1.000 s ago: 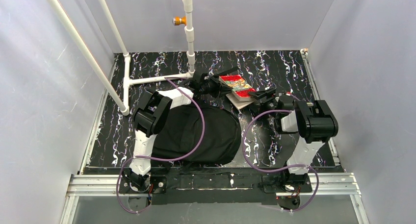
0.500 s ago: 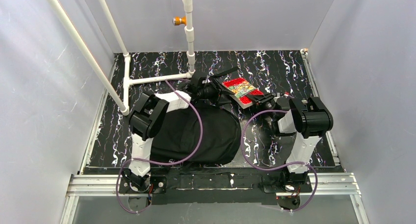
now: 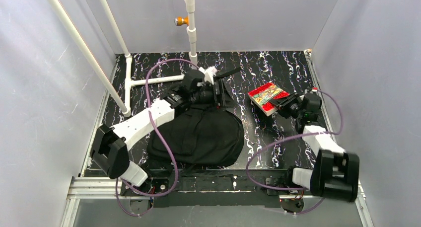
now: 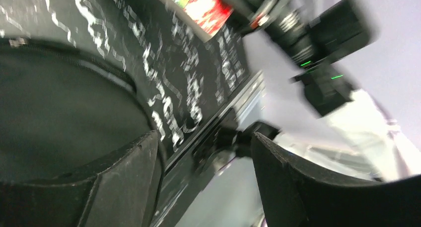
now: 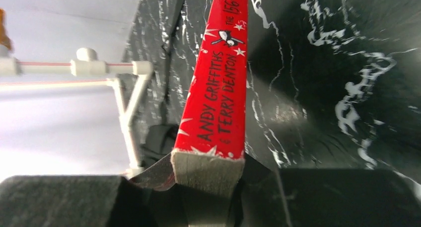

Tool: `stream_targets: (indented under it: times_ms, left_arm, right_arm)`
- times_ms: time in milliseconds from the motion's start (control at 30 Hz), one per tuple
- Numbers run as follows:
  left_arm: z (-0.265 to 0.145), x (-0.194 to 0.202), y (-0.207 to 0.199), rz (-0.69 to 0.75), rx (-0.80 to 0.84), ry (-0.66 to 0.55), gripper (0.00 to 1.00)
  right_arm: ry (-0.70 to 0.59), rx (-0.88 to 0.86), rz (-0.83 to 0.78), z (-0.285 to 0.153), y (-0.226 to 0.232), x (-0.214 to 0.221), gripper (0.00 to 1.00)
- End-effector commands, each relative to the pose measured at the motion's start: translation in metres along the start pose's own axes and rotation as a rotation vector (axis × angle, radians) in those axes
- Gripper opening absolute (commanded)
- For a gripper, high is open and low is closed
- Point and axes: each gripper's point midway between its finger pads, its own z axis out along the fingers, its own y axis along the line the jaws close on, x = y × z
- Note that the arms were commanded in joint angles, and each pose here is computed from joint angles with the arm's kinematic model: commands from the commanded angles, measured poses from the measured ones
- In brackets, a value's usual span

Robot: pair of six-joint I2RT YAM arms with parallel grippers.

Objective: Pack the student bag
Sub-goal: Pick up the book from the center of the board, then place the book in the student bag.

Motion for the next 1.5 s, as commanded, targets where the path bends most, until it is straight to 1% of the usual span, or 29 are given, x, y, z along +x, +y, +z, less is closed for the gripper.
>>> stream_targets:
  times_ms: [0,100,167,200,233,300,400,467,533,633,733,833,900,967,1067,1133,1167,1300,1367,1400,1467]
  left_arm:
    - [-0.005,0.068,0.051,0.235,-0.280,0.143,0.65]
    - [-0.001,0.086,0.054,0.418,-0.414,0.141,0.65]
    - [0.005,0.088,0.061,0.539,-0.525,0.124,0.65]
    - [0.005,0.091,0.058,0.585,-0.547,0.138,0.65]
    - [0.007,0.094,0.063,0.624,-0.598,0.150,0.66]
    - [0.014,0.104,0.065,0.674,-0.614,0.195,0.67]
    - [0.027,0.113,0.074,0.723,-0.637,0.263,0.69]
    - [0.029,0.111,0.080,0.746,-0.687,0.283,0.69]
    - [0.030,0.106,0.085,0.769,-0.717,0.278,0.68]
    - [0.028,0.099,0.088,0.808,-0.753,0.273,0.63]
    - [0.027,0.105,0.096,0.800,-0.772,0.313,0.57]
    - [0.023,0.105,0.097,0.793,-0.791,0.317,0.34]
    - [0.014,0.097,0.087,0.790,-0.787,0.274,0.25]
    - [0.005,0.085,0.075,0.800,-0.771,0.205,0.17]
    - [-0.013,0.064,0.055,0.827,-0.752,0.091,0.09]
    - [-0.026,0.051,0.044,0.839,-0.733,0.008,0.02]
    - [-0.031,0.045,0.036,0.843,-0.711,-0.040,0.00]
    - [-0.053,0.023,0.009,0.826,-0.646,-0.200,0.00]
    - [-0.059,0.016,0.001,0.807,-0.625,-0.250,0.00]
    - [-0.061,0.014,-0.002,0.804,-0.615,-0.270,0.00]
    - [-0.067,0.010,-0.005,0.791,-0.611,-0.308,0.00]
  right_arm:
    - [0.014,0.271,-0.349,-0.059,-0.021,-0.001,0.01]
    - [0.007,0.340,-0.413,-0.088,-0.023,0.002,0.01]
    - [0.017,0.330,-0.421,-0.099,-0.021,0.010,0.01]
    - [0.021,0.319,-0.425,-0.103,-0.018,0.013,0.01]
    - [0.028,0.316,-0.426,-0.108,-0.016,0.016,0.01]
    - [0.059,0.316,-0.433,-0.118,-0.014,0.024,0.01]
    - [0.057,0.292,-0.483,-0.128,-0.001,0.024,0.01]
    - [0.070,0.290,-0.512,-0.133,0.006,0.023,0.01]
    - [0.106,0.281,-0.538,-0.138,0.011,0.026,0.01]
    - [0.135,0.258,-0.566,-0.142,0.018,0.030,0.01]
    - [0.168,0.276,-0.591,-0.150,0.020,0.032,0.01]
    - [0.174,0.261,-0.608,-0.154,0.024,0.035,0.01]
    - [0.205,0.249,-0.616,-0.154,0.026,0.040,0.01]
    - [0.235,0.233,-0.634,-0.156,0.029,0.047,0.01]
    - [0.248,0.204,-0.664,-0.159,0.040,0.050,0.01]
    - [0.257,0.169,-0.664,-0.162,0.055,0.052,0.01]
    - [0.262,0.125,-0.656,-0.162,0.066,0.055,0.01]
    - [0.237,0.009,-0.610,-0.164,0.106,0.055,0.01]
    - [0.233,-0.060,-0.567,-0.166,0.126,0.057,0.01]
    - [0.256,-0.121,-0.532,-0.165,0.137,0.063,0.01]
    - [0.357,-0.270,-0.431,-0.164,0.157,0.082,0.01]
